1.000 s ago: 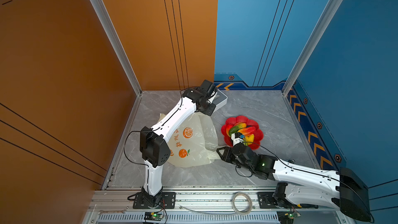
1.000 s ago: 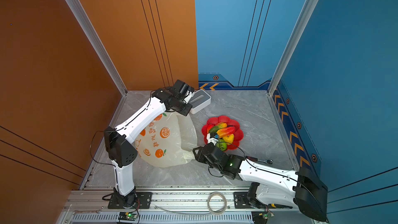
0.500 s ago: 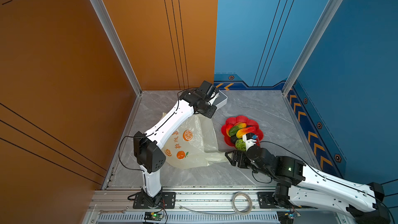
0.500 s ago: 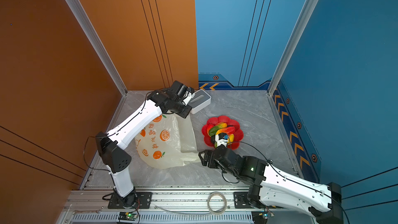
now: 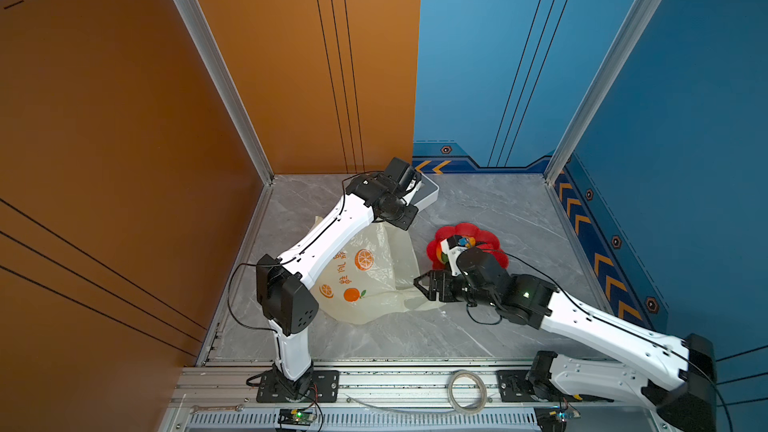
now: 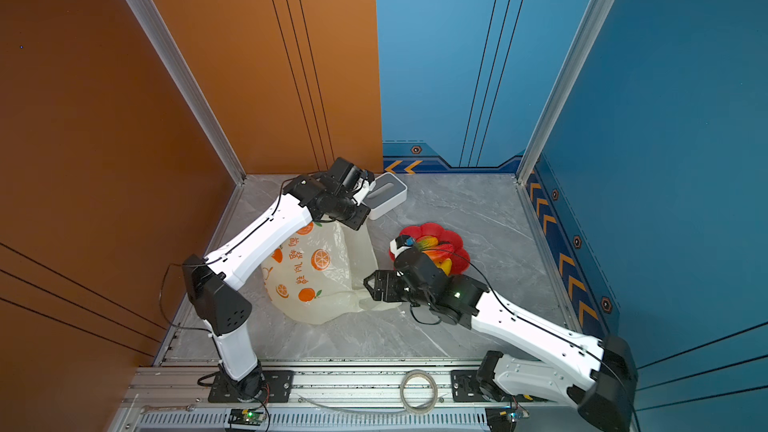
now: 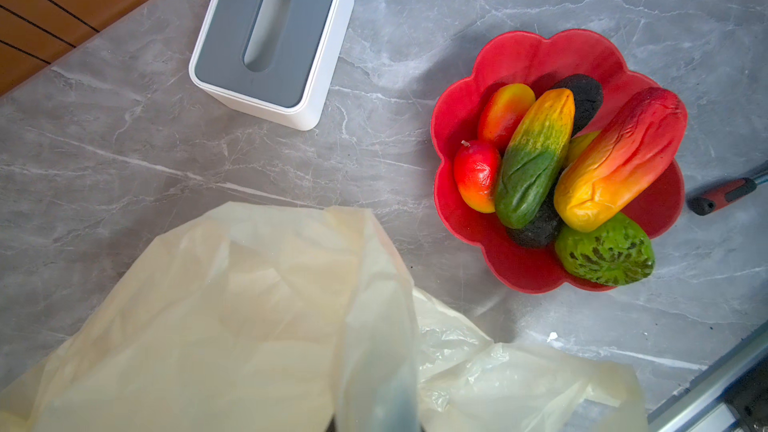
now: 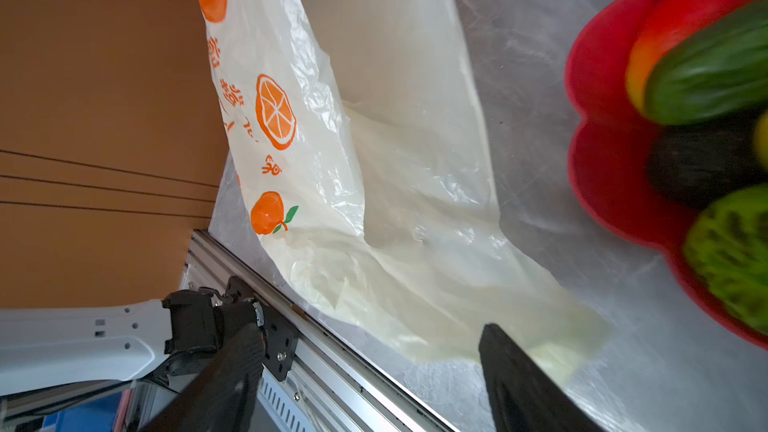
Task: Place the fruits into the plastic bag
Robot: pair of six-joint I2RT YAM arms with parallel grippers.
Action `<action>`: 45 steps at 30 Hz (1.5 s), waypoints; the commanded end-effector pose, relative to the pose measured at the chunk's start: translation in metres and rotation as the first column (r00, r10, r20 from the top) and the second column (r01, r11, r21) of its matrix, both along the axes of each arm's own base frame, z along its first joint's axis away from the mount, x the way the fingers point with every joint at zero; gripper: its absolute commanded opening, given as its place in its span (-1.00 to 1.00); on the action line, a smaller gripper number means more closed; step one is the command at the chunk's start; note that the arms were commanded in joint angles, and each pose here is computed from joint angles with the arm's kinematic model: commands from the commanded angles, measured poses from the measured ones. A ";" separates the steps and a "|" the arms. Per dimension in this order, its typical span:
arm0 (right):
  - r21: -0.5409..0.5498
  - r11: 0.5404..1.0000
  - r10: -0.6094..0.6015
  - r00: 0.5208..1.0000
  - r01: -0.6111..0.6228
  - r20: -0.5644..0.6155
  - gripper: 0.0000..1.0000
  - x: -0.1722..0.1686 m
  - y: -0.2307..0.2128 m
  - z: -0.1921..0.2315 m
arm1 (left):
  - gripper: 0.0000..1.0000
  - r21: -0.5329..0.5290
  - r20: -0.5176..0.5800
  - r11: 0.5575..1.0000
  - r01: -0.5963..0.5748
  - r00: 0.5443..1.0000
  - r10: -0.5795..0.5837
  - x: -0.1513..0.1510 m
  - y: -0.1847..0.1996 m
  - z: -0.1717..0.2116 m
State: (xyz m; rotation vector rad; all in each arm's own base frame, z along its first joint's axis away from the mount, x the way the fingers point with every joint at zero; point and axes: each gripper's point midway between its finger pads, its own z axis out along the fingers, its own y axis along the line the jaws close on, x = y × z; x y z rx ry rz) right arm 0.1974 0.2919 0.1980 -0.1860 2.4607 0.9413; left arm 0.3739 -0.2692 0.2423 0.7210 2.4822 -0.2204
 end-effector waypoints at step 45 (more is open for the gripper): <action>-0.843 0.502 0.680 0.691 -0.194 0.245 0.75 0.057 0.080 -0.080 | -1.00 -0.359 0.430 0.868 -0.343 0.765 0.480 -0.108 0.118 0.038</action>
